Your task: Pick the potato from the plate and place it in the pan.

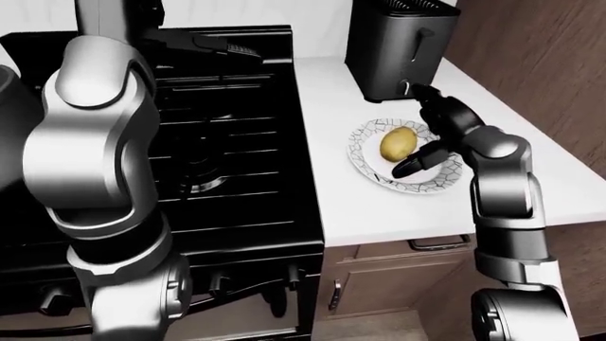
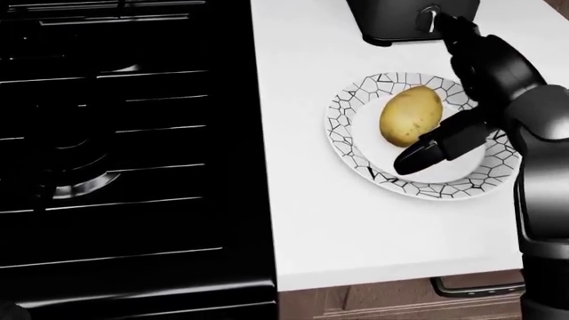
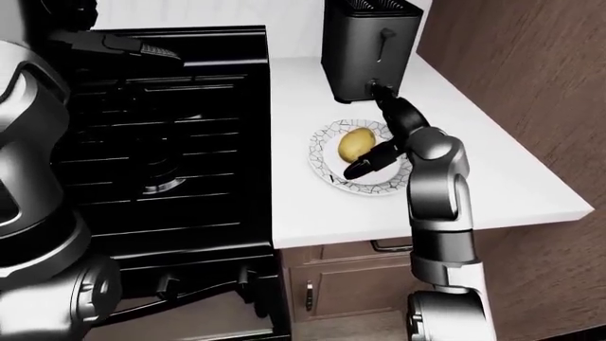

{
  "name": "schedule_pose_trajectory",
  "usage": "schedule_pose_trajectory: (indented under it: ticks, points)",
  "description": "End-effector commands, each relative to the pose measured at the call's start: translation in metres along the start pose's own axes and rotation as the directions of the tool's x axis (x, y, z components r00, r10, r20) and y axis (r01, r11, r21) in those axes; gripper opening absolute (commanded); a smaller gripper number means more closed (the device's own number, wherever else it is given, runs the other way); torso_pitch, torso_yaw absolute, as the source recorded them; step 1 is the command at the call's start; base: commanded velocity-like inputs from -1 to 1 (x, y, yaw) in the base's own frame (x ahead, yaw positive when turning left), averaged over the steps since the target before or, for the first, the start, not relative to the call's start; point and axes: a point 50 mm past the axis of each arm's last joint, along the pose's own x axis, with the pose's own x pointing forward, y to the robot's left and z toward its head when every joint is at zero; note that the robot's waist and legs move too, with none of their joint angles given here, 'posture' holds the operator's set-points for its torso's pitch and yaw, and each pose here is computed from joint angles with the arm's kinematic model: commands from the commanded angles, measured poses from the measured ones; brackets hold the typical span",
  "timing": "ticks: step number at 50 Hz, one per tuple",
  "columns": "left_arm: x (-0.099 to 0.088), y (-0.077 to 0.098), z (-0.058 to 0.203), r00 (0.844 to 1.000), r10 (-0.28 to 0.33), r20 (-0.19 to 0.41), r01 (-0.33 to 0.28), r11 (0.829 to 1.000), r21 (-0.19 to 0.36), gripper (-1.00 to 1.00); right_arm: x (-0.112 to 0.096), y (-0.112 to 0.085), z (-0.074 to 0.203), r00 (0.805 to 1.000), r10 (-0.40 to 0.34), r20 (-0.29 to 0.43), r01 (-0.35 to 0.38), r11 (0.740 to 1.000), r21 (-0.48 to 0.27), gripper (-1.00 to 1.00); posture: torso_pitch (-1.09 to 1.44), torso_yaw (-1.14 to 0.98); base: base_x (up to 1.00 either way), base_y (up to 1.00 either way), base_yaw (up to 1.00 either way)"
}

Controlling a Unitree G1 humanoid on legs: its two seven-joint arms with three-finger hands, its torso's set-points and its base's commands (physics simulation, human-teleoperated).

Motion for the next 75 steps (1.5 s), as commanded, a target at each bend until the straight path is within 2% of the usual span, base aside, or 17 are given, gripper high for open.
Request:
schedule_pose_trajectory:
  ticks: [1, 3, 11, 20, 27, 57, 75]
  points:
    - [-0.002, 0.004, 0.018, 0.996, 0.021, 0.084, -0.021, 1.0, -0.001, 1.0, -0.006, -0.011, 0.019, 0.996, -0.046, 0.08, 0.048, 0.999, -0.024, 1.0, 0.0, 0.0, 0.0, 0.0, 0.0]
    - [-0.002, 0.004, 0.018, 0.996, 0.02, 0.084, -0.02, 1.0, -0.001, 1.0, -0.006, -0.01, 0.019, 0.996, -0.043, 0.08, 0.045, 0.999, -0.026, 0.9, 0.0, 0.0, 0.0, 0.0, 0.0]
    - [-0.002, 0.005, 0.018, 0.996, 0.021, 0.084, -0.022, 1.0, 0.0, 1.0, -0.006, -0.01, 0.018, 0.996, -0.041, 0.08, 0.044, 0.999, -0.027, 0.94, 0.0, 0.0, 0.0, 0.0, 0.0]
    - [-0.003, 0.005, 0.018, 0.996, 0.023, 0.085, -0.024, 1.0, 0.006, 1.0, -0.008, -0.014, 0.017, 0.996, -0.047, 0.074, 0.049, 0.998, -0.025, 0.9, 0.0, 0.0, 0.0, 0.0, 0.0]
    - [-0.002, 0.004, 0.017, 0.996, 0.022, 0.085, -0.023, 1.0, 0.007, 1.0, -0.008, -0.016, 0.01, 0.997, -0.052, 0.049, 0.054, 0.998, -0.04, 0.78, 0.0, 0.0, 0.0, 0.0, 0.0]
    - [-0.003, 0.003, 0.018, 0.996, 0.018, 0.087, -0.019, 1.0, 0.008, 1.0, -0.002, -0.012, 0.003, 0.999, -0.037, 0.033, 0.038, 0.998, -0.04, 0.74, 0.0, 0.0, 0.0, 0.0, 0.0]
    - [-0.002, 0.002, 0.018, 0.996, 0.018, 0.087, -0.018, 1.0, 0.009, 1.0, 0.002, -0.011, 0.0, 0.999, -0.038, 0.024, 0.038, 0.999, -0.021, 0.6, 0.0, 0.0, 0.0, 0.0, 0.0]
